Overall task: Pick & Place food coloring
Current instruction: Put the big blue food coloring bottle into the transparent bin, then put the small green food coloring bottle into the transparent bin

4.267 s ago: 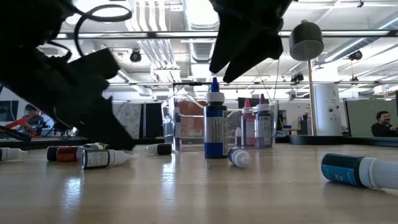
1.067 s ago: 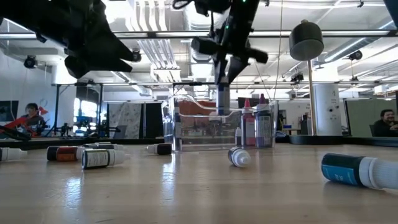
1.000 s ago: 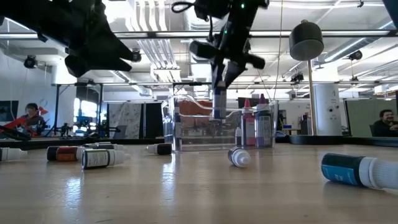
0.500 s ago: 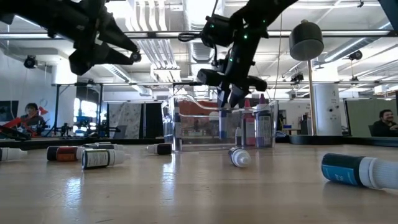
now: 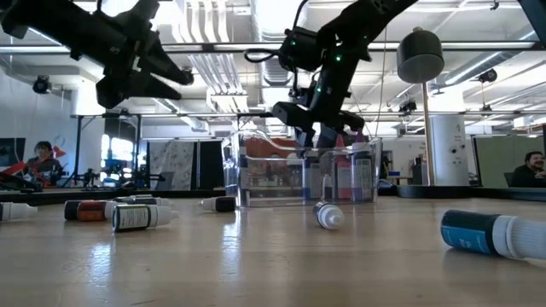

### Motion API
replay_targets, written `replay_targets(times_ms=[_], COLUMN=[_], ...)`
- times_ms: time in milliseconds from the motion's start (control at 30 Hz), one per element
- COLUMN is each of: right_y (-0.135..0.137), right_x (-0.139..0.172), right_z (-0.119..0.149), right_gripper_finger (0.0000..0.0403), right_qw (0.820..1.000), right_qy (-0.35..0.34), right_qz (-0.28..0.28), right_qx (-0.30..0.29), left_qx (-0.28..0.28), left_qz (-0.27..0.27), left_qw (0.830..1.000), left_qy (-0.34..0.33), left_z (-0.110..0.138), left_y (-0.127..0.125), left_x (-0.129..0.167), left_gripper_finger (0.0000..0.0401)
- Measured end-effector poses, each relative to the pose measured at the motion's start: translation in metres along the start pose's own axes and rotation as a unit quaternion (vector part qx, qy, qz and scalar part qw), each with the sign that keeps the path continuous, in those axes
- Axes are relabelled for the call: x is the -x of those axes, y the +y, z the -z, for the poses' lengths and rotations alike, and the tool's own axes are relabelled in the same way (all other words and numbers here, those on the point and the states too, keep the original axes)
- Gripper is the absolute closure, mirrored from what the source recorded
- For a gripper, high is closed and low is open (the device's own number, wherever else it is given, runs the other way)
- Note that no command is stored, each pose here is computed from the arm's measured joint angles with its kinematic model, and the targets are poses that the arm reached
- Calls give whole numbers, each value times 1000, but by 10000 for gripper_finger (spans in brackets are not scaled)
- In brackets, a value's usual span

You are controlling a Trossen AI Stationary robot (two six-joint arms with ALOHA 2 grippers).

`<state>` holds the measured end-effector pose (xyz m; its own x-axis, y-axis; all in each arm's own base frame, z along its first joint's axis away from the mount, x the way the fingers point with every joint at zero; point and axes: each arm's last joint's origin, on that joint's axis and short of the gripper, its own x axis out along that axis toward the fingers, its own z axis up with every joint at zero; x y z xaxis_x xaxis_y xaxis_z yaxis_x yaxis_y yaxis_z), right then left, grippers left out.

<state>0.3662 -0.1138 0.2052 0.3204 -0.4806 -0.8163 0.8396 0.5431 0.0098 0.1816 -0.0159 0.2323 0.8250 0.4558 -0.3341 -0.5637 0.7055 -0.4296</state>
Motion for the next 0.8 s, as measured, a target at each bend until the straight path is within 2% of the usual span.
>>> replay_targets(times_ms=[167,467,567,700,800], right_y=[5,26,34,43,49], right_x=[8,36,50,69,82], right_z=[-11,-26,-29,-28,-24], right_gripper_finger=[177,148,140,132,128], right_qw=[999,991,988,986,986], right_qy=[-20,-59,-63,-49,-36], right_qz=[-10,-43,-52,-54,-55], right_qx=[43,114,132,149,152], left_qx=[-12,-2,8,52,62], left_qz=[-12,-81,-109,-142,-149], left_qw=[999,993,983,960,949], left_qy=[28,88,145,237,269], left_z=[5,16,22,27,27], left_y=[4,21,32,47,54], left_x=[0,0,-2,-10,-18], left_gripper_finger=[252,252,252,252,252])
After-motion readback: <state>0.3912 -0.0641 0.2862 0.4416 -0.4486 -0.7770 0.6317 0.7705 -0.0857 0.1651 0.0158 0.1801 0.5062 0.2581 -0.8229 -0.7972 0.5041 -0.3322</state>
